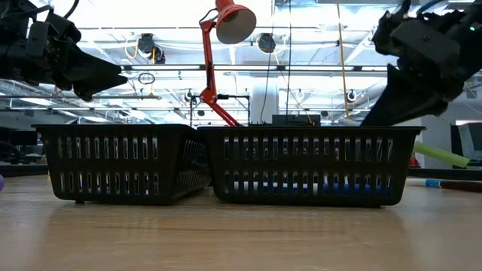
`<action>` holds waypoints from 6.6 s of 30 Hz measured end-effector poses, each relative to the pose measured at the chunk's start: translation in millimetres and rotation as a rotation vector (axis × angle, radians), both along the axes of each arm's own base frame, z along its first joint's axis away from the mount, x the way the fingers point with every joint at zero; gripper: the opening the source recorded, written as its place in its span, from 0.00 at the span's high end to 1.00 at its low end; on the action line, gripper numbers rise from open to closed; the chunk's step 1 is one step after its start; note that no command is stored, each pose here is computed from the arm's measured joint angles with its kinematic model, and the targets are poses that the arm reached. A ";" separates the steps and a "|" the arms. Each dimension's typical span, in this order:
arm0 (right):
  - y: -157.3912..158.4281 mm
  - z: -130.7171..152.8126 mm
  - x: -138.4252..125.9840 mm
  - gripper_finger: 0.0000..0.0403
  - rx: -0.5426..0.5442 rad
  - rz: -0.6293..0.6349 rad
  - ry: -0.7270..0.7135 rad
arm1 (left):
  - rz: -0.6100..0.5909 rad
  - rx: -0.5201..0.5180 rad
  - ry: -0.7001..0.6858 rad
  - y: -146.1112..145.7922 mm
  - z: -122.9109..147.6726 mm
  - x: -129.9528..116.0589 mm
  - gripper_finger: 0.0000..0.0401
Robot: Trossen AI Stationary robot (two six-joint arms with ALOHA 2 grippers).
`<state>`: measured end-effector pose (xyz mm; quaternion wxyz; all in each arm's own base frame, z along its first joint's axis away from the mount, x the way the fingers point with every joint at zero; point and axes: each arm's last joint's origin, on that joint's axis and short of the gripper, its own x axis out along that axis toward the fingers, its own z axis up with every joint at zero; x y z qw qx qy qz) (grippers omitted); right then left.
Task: Pick & Place Markers
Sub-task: Put the green marker pen into the bottom right black bin, then put the brown marker pen into the bottom right black bin
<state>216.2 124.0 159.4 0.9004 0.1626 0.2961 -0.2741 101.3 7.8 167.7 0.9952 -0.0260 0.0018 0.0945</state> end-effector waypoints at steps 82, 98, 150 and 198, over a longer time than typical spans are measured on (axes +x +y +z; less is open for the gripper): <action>31.1 42.0 132.6 1.00 -0.065 0.414 -0.128 | 0.000 0.000 0.000 0.0 0.1 0.0 0.48; 11.1 142.2 121.4 0.71 -0.398 0.345 -0.060 | 0.000 0.000 0.000 0.0 0.1 0.0 0.48; -16.9 5.6 -16.8 0.63 0.484 -0.189 0.833 | 0.000 0.000 0.000 0.0 0.1 0.0 0.48; -84.6 -36.6 -70.4 0.73 0.576 -0.755 0.864 | 0.000 0.000 0.001 0.0 -0.1 0.0 0.48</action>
